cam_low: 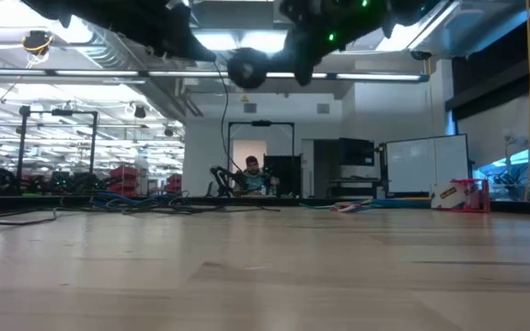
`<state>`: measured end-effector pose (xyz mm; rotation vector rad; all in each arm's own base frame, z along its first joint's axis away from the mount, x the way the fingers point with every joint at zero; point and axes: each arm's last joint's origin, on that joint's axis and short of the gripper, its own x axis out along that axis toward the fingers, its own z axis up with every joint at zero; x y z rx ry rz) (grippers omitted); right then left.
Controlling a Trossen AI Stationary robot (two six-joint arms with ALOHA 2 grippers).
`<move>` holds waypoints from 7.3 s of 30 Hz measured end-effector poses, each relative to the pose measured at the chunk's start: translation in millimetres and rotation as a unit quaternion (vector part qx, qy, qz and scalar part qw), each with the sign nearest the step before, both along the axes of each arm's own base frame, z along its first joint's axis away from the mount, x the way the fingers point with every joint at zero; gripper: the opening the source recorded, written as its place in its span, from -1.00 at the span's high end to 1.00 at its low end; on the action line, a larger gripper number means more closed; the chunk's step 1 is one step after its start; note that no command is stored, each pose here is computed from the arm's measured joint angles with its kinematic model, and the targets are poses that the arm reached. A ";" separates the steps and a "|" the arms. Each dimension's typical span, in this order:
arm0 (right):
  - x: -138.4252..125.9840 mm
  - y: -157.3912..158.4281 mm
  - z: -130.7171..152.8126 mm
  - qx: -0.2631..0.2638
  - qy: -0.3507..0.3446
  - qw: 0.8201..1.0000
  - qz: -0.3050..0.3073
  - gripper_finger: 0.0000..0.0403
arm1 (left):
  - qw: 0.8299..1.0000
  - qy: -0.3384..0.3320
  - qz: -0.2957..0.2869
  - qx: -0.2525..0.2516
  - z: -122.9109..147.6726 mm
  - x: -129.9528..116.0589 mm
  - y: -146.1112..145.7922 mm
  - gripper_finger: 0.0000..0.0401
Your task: Coiling cords
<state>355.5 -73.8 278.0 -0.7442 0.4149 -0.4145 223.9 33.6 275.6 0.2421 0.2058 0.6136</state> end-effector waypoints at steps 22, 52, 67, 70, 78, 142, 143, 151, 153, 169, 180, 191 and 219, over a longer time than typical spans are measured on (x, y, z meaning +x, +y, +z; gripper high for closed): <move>9.8 -14.1 -7.5 0.033 -0.057 0.998 0.017 0.97 | 0.984 -0.148 -0.099 -0.023 -19.3 55.3 -6.5 0.94; -1.6 -2.3 23.6 0.136 -0.108 0.983 0.066 0.97 | 0.993 0.094 0.050 0.047 -58.1 76.1 17.6 0.94; -12.1 3.9 25.0 0.116 -0.045 0.990 0.073 0.97 | 0.982 0.158 0.090 0.042 -61.8 55.8 24.8 0.99; -12.5 3.9 26.8 0.107 -0.046 0.990 0.074 0.97 | 0.984 0.146 0.095 0.044 -44.1 42.8 24.4 0.98; -10.9 3.2 24.4 0.095 -0.037 0.992 0.069 0.97 | 0.993 0.066 0.091 0.047 6.2 2.6 16.3 0.96; 26.7 -17.8 -17.0 0.071 -0.006 0.993 0.095 0.98 | 0.993 0.073 -0.074 0.063 14.3 -2.8 -1.1 0.32; 26.8 -17.5 -17.0 0.072 -0.006 0.992 0.101 0.98 | 0.992 0.075 -0.075 0.073 14.6 -1.8 -0.9 0.33; 27.2 -14.5 -17.4 0.079 0.000 0.985 0.151 0.99 | 0.983 0.105 -0.102 0.113 5.0 12.5 2.3 0.44; 27.1 -14.1 -17.9 0.080 0.003 0.983 0.164 0.99 | 0.982 0.108 -0.110 0.110 2.2 15.1 4.7 0.49; 27.2 -13.9 -17.7 0.080 0.001 0.984 0.162 0.86 | 0.984 0.095 -0.117 0.098 2.6 16.0 5.9 0.98; 26.7 -13.5 -19.4 0.084 0.010 0.983 0.161 0.85 | 0.985 0.091 -0.117 0.089 2.1 16.1 5.2 0.99; 27.8 -13.9 -18.2 0.080 0.000 0.983 0.162 0.85 | 0.985 0.089 -0.114 0.089 2.6 16.1 5.3 0.99; -11.2 -4.2 11.5 0.157 0.055 0.980 0.106 0.37 | 0.986 0.091 -0.114 0.079 1.6 15.2 5.3 1.00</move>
